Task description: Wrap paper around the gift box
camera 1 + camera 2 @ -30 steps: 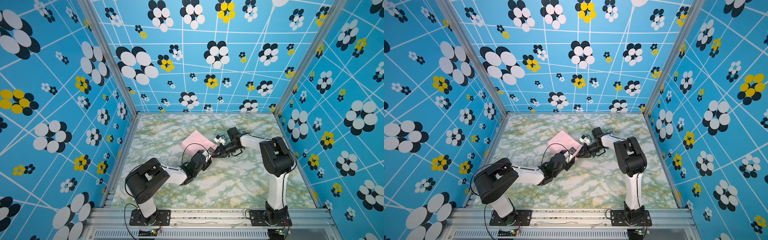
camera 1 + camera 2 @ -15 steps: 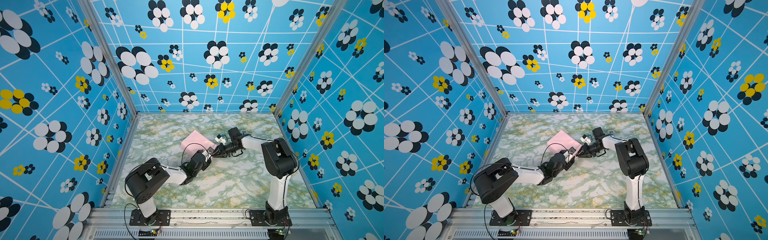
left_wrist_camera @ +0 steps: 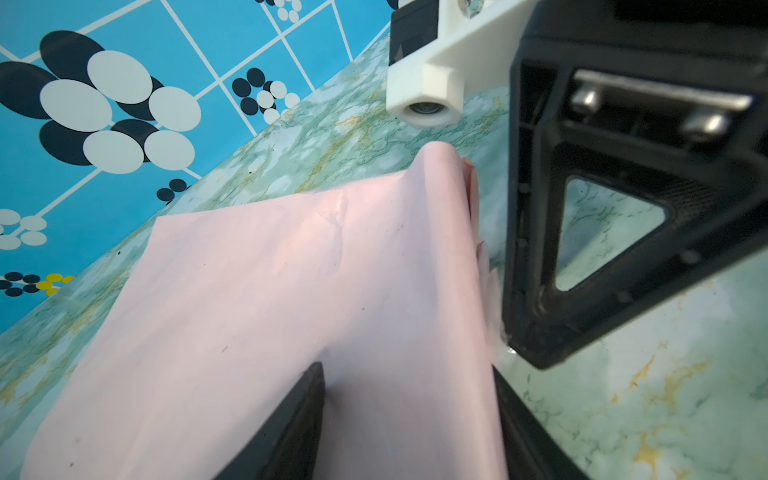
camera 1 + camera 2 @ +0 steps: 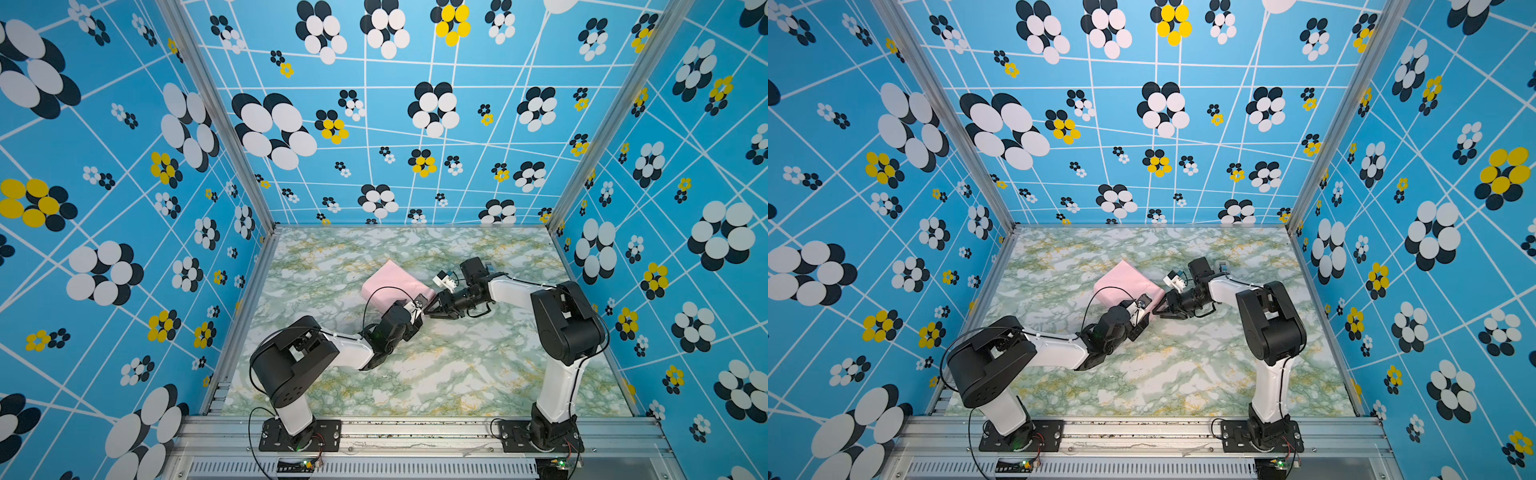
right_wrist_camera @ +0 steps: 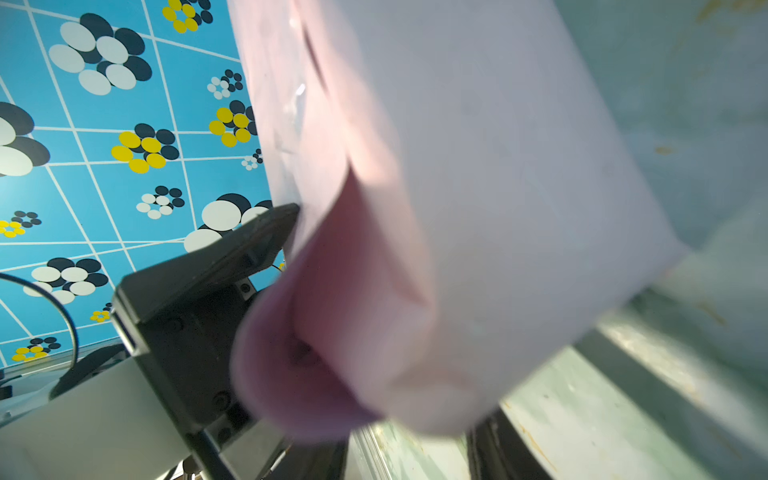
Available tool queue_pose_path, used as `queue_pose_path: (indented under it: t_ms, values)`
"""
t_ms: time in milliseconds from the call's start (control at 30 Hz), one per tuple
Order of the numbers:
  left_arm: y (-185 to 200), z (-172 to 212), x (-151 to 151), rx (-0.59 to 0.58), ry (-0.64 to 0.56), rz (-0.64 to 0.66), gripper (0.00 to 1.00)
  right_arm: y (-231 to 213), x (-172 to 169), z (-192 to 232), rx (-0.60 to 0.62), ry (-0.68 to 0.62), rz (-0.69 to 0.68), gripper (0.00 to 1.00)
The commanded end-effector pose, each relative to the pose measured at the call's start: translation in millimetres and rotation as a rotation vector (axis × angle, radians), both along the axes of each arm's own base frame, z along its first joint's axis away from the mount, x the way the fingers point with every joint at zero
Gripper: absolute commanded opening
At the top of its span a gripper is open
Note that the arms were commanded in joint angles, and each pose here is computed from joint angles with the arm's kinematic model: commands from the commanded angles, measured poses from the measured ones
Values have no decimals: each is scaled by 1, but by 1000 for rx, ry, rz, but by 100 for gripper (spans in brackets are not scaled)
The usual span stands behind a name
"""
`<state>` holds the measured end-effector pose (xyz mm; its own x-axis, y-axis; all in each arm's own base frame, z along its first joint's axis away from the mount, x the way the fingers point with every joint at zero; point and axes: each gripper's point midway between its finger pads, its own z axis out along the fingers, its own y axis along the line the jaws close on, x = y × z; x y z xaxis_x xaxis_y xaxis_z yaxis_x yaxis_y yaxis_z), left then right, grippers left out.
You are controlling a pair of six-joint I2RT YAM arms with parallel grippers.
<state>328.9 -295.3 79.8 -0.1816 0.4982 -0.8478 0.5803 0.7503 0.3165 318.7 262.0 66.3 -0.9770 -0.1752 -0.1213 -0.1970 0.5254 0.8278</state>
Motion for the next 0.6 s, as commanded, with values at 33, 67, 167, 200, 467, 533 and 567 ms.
queue_pose_path:
  t_ms: [33,67,167,200,467,533,567]
  values:
    - [38,-69,-26,184,193,21,60,-4,-2,8,7,-11,-24,32]
    - [39,-69,-26,184,195,25,60,-4,-2,8,13,-10,-29,25]
    - [39,-70,-27,185,197,22,60,-1,2,12,33,-17,-45,11]
    - [39,-70,-27,185,197,22,60,2,4,14,48,-22,-49,7]
    - [39,-70,-27,184,198,23,60,21,14,23,86,-52,-41,2]
    - [39,-70,-27,184,198,24,60,24,16,25,94,-56,-40,1]
    - [39,-70,-27,184,198,23,60,26,17,27,101,-60,-38,1]
